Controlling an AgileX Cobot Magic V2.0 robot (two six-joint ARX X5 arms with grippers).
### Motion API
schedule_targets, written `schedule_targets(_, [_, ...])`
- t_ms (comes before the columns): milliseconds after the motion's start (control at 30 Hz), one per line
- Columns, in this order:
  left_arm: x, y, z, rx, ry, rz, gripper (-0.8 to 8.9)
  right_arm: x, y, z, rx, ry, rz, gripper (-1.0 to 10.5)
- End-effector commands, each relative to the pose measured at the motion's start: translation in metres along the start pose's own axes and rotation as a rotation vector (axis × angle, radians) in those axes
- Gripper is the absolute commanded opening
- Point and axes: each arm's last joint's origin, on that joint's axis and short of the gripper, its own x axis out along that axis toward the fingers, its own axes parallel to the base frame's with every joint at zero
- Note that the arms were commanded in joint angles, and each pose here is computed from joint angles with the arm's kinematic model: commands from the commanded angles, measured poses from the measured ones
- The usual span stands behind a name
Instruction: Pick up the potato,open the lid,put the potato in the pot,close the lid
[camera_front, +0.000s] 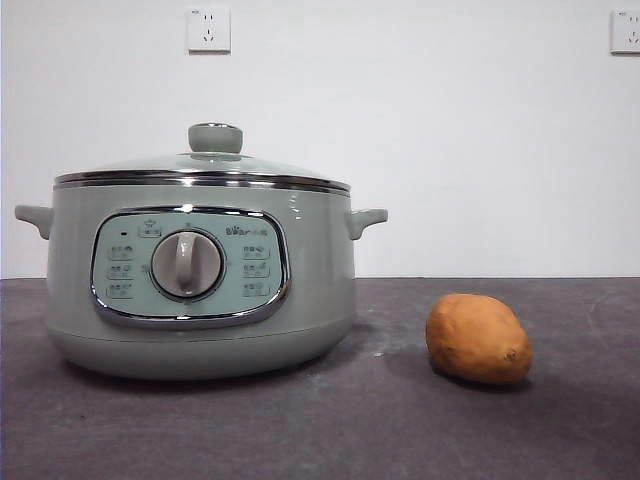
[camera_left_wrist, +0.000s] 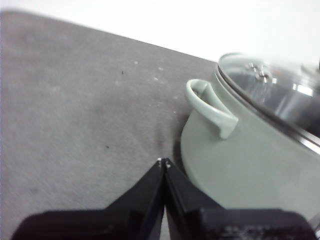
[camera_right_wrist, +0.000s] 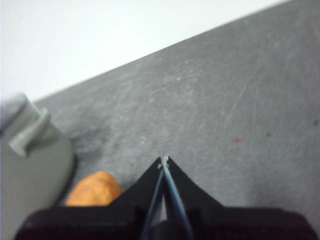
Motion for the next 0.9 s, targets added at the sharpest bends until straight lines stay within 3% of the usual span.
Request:
schedule_targets(33, [0.001, 0.002, -0.004, -0.121, 0.010, 0.005, -0.01, 0.001, -0.001, -0.003, 0.102, 0.007, -0.004, 0.0])
schedule_targets(267, [0.001, 0.001, -0.004, -0.121, 0.011, -0.001, -0.01, 0.001, -0.001, -0.002, 0.101, -0.001, 0.004, 0.0])
schedule_targets(467, [-0.001, -0.004, 0.001, -0.114, 0.028, -0.119, -0.08, -0.003, 0.004, 0.009, 0.105, -0.011, 0.010, 0.0])
schedule_targets(633, [-0.008, -0.010, 0.016, -0.109, 0.018, -0.161, -0.08, -0.008, 0.013, 0.029, 0.094, -0.001, 0.005, -0.1])
schedule_targets(900, [-0.022, -0.027, 0.056, -0.048, 0.035, -0.229, -0.07, -0.011, 0.035, 0.079, -0.009, -0.018, 0.039, -0.1])
